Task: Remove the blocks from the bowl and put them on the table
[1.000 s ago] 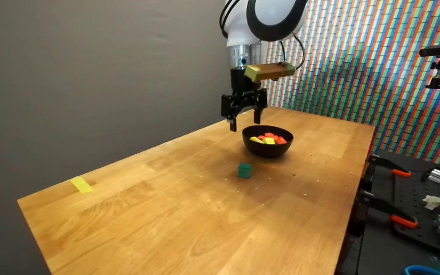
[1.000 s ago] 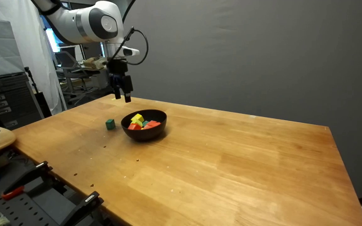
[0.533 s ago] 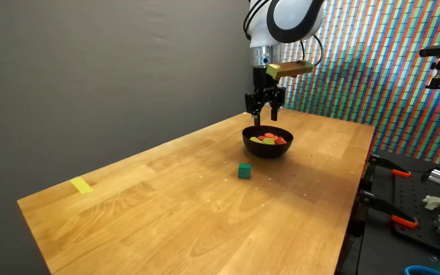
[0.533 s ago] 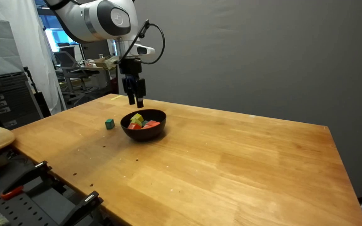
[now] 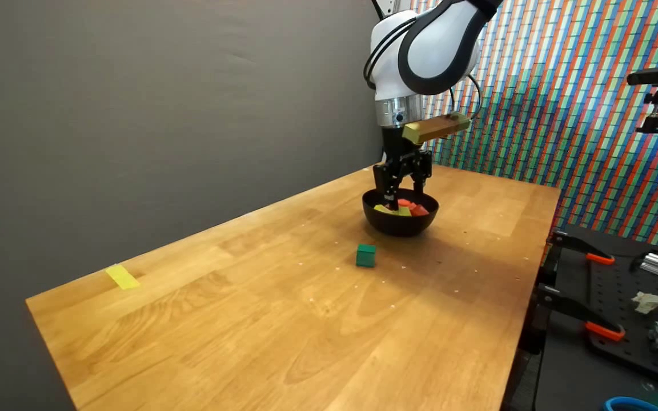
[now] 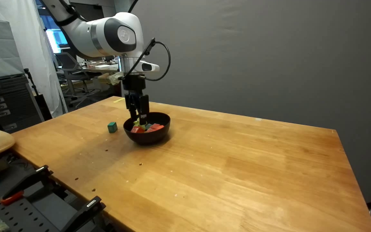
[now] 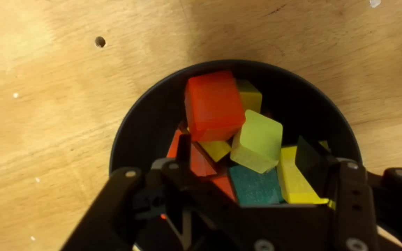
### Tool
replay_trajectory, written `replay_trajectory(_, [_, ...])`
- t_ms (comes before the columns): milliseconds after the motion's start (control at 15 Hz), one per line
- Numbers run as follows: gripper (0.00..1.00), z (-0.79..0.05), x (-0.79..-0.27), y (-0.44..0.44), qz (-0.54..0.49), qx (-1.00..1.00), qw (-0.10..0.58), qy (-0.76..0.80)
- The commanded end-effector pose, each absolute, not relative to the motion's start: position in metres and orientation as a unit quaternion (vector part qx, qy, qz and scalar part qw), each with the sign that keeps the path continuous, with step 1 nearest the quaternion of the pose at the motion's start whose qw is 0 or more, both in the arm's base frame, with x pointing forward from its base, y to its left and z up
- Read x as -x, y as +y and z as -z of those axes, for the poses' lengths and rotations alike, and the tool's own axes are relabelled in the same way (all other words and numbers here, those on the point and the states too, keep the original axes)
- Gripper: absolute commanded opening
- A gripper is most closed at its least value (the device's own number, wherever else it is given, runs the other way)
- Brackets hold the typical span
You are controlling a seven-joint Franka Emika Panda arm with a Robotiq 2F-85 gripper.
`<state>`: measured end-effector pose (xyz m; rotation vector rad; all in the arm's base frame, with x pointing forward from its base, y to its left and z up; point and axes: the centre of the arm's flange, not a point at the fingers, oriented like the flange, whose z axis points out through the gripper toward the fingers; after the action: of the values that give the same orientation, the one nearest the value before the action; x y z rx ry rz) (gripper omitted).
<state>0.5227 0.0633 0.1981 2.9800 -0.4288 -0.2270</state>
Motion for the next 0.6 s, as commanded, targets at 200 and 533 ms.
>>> replay_trajectory(200, [0.38, -0.189, -0.532, 0.061, 0.079, -0.984, 0.045, -0.151])
replay_trajectory(533, [0.16, -0.188, -0.544, 0.079, 0.073, -0.987, 0.050, -0.133])
